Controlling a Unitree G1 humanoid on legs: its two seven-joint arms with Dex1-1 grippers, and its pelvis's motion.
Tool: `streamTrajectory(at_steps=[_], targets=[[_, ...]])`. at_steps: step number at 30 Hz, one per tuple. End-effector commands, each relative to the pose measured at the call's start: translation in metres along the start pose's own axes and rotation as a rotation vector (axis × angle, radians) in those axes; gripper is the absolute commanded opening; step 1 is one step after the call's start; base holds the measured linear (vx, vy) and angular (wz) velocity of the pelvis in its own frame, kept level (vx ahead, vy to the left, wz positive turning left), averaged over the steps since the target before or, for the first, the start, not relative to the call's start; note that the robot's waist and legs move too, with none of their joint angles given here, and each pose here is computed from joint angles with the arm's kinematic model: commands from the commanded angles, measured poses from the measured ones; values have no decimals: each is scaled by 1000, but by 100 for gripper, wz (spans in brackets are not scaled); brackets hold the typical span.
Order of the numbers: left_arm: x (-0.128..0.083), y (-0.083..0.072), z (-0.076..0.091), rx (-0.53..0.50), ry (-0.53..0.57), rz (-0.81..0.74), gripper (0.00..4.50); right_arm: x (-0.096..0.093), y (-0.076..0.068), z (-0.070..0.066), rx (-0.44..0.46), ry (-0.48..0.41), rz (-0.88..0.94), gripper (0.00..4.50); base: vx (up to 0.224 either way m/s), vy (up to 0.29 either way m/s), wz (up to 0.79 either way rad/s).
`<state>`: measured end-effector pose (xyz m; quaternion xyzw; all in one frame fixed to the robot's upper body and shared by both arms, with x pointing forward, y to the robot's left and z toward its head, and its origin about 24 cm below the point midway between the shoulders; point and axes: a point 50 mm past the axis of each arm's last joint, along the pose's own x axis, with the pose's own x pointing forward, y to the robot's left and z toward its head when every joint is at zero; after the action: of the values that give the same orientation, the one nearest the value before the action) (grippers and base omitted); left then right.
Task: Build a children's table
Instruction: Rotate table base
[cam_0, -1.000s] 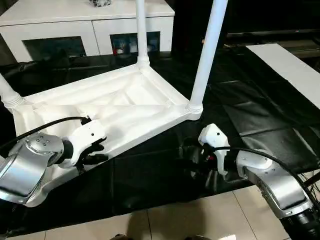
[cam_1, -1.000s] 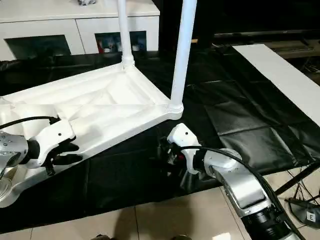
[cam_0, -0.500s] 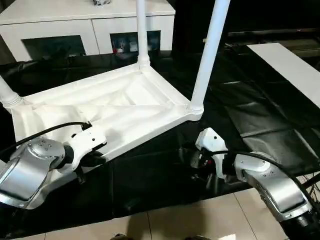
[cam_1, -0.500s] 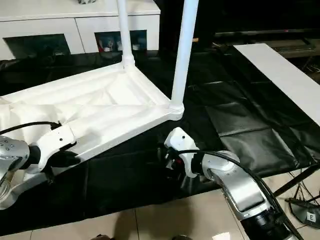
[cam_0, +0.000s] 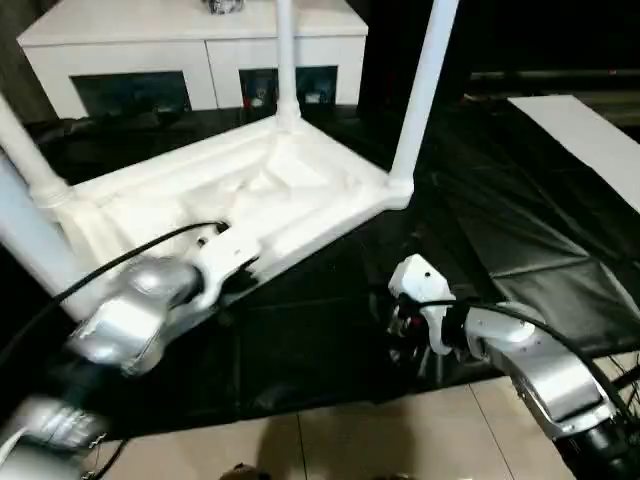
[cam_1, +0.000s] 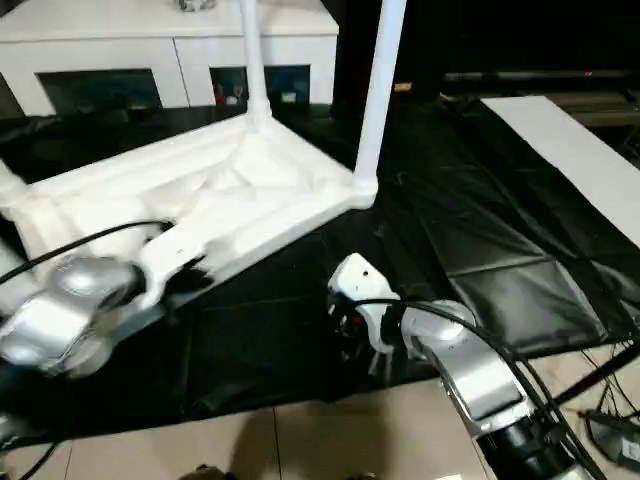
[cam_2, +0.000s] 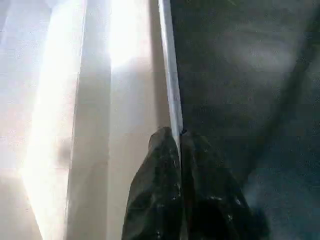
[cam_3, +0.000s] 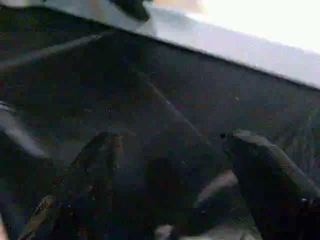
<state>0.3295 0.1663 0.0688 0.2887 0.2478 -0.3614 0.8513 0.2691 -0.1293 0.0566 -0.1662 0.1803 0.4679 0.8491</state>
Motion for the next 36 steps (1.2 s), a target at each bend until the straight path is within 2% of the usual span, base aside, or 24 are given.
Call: streamTrajectory(at_steps=[1,2,7,11,13,15,16,19,22,26,27,28,29,30,36], targets=[[5,4,31,85,-130,48,5,0,-4,3,-11,1,-28,358,0,0,0],[18,3,42,93,-158,61,5,1,-6,2,-3,6,-50,358,0,0,0],[46,-8,72,98,-247,90,5,3,-10,-1,1,24,-94,358,0,0,0],[55,-14,85,78,-288,121,5,4,-9,-3,4,25,-96,358,0,0,0],[58,-19,89,38,-323,87,5,4,-8,-3,4,26,-99,358,0,0,0],[58,-21,90,-6,-357,59,47,4,-8,-4,3,26,-102,358,0,0,0],[56,-22,90,-24,-370,44,47,5,-8,-4,3,25,-104,358,0,0,0],[50,-22,90,-53,-417,24,86,6,-8,-3,-1,19,-113,358,0,0,0],[37,-23,84,-65,-481,4,92,7,-11,0,-4,-3,-129,358,0,0,0],[16,-34,70,-90,-572,-81,131,6,-12,4,-4,-29,-140,358,0,0,0],[1,-43,56,-128,-617,-149,138,6,-11,5,-5,-42,-135,358,0,0,0],[1,-43,56,-128,-617,-149,149,6,-11,5,-5,-42,-135,358,0,0,0],[-13,-51,38,-146,-629,-218,149,6,-10,5,-5,-52,-131,358,0,0,0],[-13,-52,37,-146,-628,-220,159,6,-10,5,-4,-53,-131,358,0,0,0],[-43,-64,-14,-188,-576,-286,208,7,-7,6,0,-78,-121,358,0,0,0]])
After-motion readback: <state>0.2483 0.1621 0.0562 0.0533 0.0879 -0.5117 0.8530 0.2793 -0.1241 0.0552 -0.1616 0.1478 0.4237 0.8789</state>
